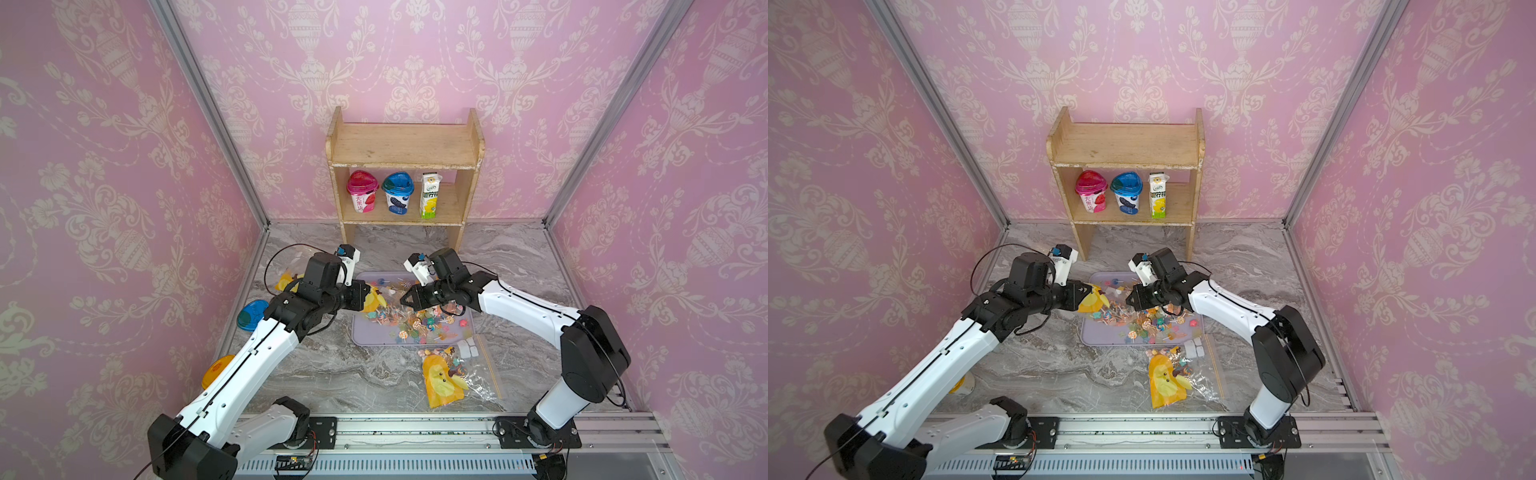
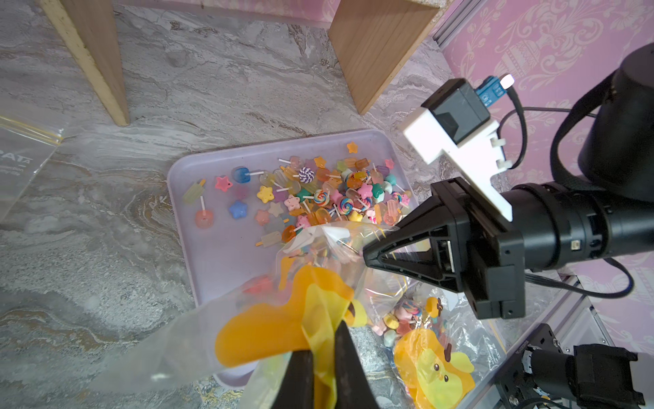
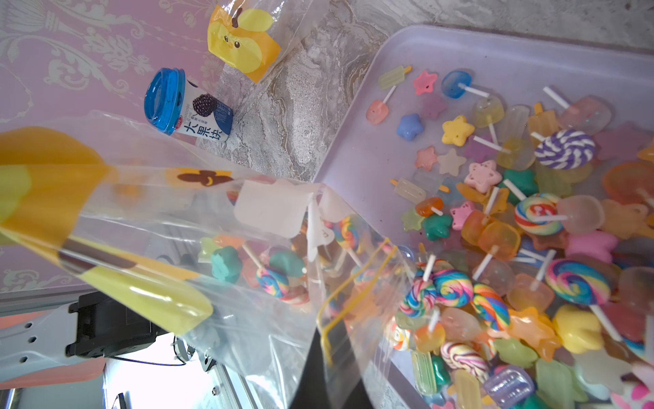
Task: Pour candies out of the ziploc bag
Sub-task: 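Pour the candies out of the ziploc bag onto the tray.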
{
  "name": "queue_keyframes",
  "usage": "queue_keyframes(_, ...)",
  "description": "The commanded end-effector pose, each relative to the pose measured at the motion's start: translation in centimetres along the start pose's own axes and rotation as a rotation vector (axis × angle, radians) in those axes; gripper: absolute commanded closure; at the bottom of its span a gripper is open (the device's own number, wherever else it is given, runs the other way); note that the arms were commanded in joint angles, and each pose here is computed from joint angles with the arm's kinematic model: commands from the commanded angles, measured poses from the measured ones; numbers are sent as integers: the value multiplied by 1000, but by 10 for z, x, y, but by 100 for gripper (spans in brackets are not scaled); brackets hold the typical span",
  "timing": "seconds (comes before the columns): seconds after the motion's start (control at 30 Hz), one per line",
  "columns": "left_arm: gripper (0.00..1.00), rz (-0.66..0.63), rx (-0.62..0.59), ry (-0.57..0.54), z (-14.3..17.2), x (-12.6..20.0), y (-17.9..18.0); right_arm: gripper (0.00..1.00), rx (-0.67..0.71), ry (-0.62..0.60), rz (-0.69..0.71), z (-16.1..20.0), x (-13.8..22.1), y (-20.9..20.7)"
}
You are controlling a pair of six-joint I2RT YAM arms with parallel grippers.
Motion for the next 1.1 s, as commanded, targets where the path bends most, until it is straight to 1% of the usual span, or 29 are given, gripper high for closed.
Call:
queue_keyframes(0.0,100,-27,-49,-126,-22,18,-2,100,-20,43,67,4,-2,-10)
queue_keyframes(0.33,100,-66,-74,-151,-28,33,0,100,-20,46,54,0,-4,-8)
queue_keyframes(0.5,100,-70,-76,-149,-28,34,1,100,-27,64,44,1,-11,-8)
queue_keyframes(0.63,100,-75,-80,-153,-29,36,2,100,-8,46,44,-5,-8,-3)
queue_keyframes(0.8,100,-82,-76,-151,-27,36,4,100,-24,74,39,-3,-17,-6)
queue_keyframes(0.97,100,-98,-90,-167,-31,44,4,100,5,59,57,-8,-12,-1)
queue_keyframes(1.07,100,-98,-84,-160,-30,40,6,100,-7,77,43,-7,-20,-3)
Point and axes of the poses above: each gripper's point midway between its finger pads, its own x axis back along the fingers, its own y axis along the line the jaws close on, z = x × y, the point moved 9 cm from there along x, back along the fingers
